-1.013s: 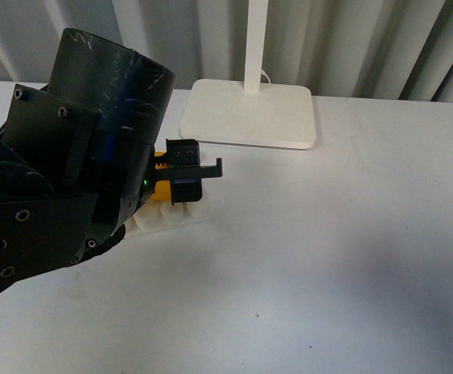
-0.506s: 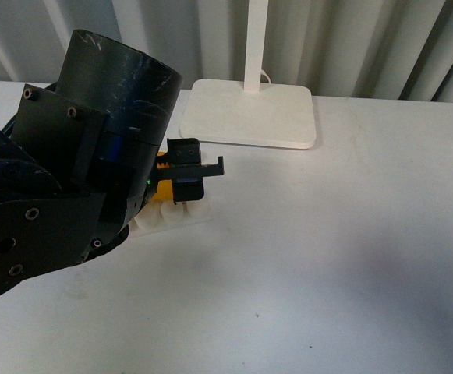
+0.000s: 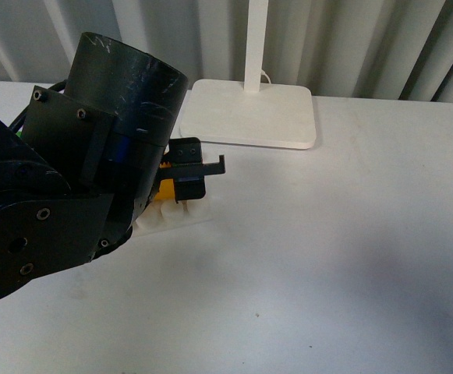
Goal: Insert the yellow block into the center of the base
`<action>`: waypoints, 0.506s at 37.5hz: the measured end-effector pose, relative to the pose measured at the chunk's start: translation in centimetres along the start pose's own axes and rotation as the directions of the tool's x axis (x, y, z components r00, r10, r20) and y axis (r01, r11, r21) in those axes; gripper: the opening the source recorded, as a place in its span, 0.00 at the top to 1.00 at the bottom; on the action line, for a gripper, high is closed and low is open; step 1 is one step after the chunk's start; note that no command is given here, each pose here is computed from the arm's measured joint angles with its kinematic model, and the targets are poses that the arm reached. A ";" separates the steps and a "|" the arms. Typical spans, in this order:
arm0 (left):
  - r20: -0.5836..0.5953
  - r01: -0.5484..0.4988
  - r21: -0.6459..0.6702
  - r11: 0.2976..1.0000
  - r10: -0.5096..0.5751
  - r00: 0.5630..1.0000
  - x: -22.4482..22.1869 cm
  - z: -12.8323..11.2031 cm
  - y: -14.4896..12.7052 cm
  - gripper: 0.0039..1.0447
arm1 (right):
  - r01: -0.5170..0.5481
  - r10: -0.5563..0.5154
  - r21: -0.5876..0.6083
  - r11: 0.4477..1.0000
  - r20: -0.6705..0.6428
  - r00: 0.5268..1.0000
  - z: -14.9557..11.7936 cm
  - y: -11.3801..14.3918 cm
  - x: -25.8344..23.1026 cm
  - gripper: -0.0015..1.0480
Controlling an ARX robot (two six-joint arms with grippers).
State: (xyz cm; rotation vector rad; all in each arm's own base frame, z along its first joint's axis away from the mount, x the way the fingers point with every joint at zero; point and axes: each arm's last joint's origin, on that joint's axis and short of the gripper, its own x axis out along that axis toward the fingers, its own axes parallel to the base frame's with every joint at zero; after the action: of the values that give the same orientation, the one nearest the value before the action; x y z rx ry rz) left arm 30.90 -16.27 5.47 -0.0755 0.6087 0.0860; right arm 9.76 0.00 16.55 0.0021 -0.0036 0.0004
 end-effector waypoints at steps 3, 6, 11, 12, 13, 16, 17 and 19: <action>-0.002 0.003 -0.010 1.000 -0.003 1.000 0.0 0.0 0.0 0.38 | 0.000 0.000 0.000 1.000 0.000 1.000 0.0 0.0 0.0 0.09; -0.009 0.002 -0.039 0.999 -0.002 1.000 0.1 0.0 0.1 0.38 | 0.000 0.000 0.000 1.000 0.000 1.000 0.0 0.0 0.0 0.09; -0.012 0.003 -0.051 0.999 -0.003 1.000 0.1 -0.1 0.1 0.38 | 0.000 0.000 0.000 1.000 0.000 1.000 0.0 0.0 0.0 0.09; -0.012 0.003 -0.050 0.999 -0.003 1.000 0.1 -0.1 0.1 0.38 | 0.000 0.000 0.000 1.000 0.000 1.000 0.0 0.0 0.0 0.09; -0.013 0.003 -0.049 0.999 -0.003 1.000 0.1 -0.2 0.1 0.38 | 0.000 0.000 0.000 1.000 0.000 1.000 0.0 0.0 0.0 0.09; -0.021 0.006 -0.047 0.999 -0.007 1.000 0.2 -0.4 0.1 0.38 | 0.000 0.000 0.000 1.000 0.000 1.000 0.0 0.0 0.0 0.09; -0.028 0.008 -0.046 0.999 -0.009 1.000 0.3 -0.6 0.1 0.38 | 0.000 0.000 0.000 1.000 0.000 1.000 0.0 0.0 0.0 0.09; -0.033 0.007 -0.049 0.999 -0.008 0.999 0.4 -0.7 0.1 0.38 | 0.000 0.000 0.000 1.000 0.000 1.000 0.0 0.0 0.0 0.09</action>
State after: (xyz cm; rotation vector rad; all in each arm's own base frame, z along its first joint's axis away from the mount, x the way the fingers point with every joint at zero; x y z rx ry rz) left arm 30.82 -16.22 4.65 -0.1264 0.6399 0.0924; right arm 9.76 0.00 16.54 0.0025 -0.0032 0.0004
